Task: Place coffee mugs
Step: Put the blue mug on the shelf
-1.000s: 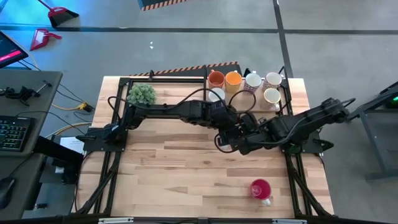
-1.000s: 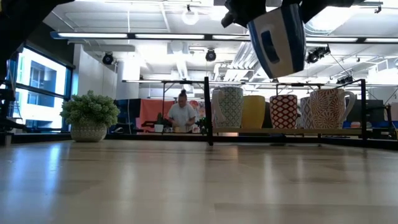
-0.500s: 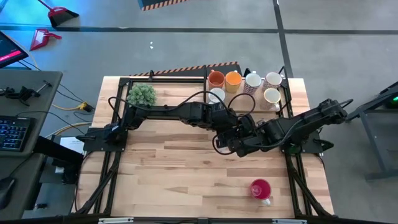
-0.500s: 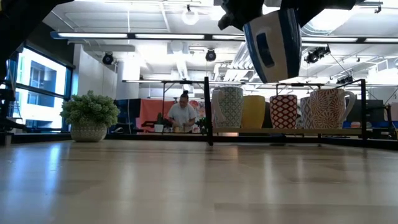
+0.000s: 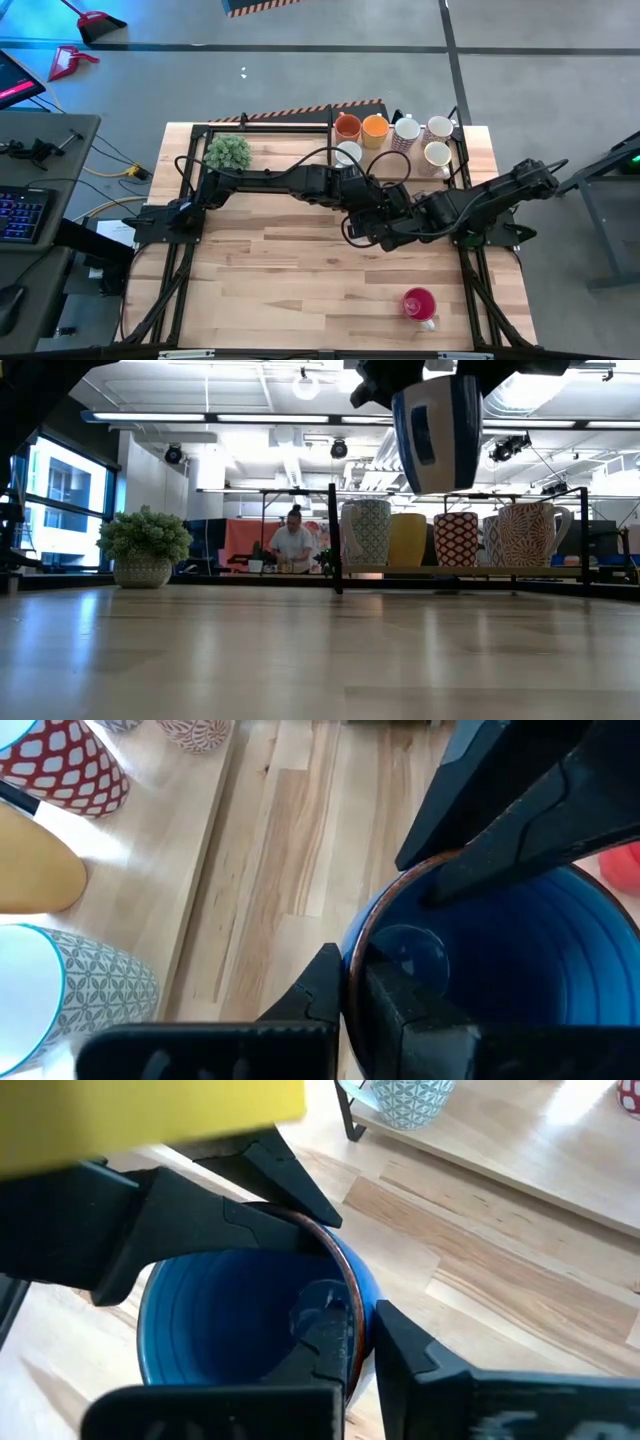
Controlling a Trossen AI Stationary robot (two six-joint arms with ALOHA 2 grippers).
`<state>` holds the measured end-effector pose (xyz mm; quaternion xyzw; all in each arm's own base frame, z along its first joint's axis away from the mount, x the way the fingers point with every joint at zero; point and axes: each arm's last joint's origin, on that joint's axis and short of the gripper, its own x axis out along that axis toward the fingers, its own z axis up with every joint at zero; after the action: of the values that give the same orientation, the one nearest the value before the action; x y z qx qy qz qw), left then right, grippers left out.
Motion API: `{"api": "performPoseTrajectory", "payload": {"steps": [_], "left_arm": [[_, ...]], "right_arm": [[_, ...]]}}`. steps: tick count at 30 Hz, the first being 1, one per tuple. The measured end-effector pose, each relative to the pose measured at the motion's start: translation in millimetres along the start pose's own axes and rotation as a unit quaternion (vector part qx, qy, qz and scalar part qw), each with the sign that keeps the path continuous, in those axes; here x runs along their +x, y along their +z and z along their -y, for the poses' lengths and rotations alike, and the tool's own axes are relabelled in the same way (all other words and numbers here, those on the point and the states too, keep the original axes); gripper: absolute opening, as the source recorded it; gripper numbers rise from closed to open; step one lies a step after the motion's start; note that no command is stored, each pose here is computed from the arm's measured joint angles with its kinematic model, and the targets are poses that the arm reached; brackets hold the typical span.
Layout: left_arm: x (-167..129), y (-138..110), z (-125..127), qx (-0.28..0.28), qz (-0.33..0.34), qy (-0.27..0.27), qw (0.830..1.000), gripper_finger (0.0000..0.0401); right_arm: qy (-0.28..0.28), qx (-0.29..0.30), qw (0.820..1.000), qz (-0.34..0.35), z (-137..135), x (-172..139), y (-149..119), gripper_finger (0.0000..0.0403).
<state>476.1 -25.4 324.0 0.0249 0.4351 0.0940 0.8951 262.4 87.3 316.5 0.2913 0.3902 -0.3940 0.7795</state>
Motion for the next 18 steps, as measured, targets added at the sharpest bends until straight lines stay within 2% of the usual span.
{"api": "performPoseTrajectory", "payload": {"steps": [8, 18], "left_arm": [[-1.7, 1.4, 0.3, 0.016, 0.007, 0.002, 1.0, 0.003], [-2.7, 2.5, -0.1, 0.014, 0.012, 0.007, 1.0, 0.0035]], "right_arm": [[0.001, -0.014, 1.0, 0.007, 0.0, -0.7, 0.2, 0.0], [0.004, -0.017, 1.0, 0.008, 0.9, -2.3, 0.8, 0.0001]]}}
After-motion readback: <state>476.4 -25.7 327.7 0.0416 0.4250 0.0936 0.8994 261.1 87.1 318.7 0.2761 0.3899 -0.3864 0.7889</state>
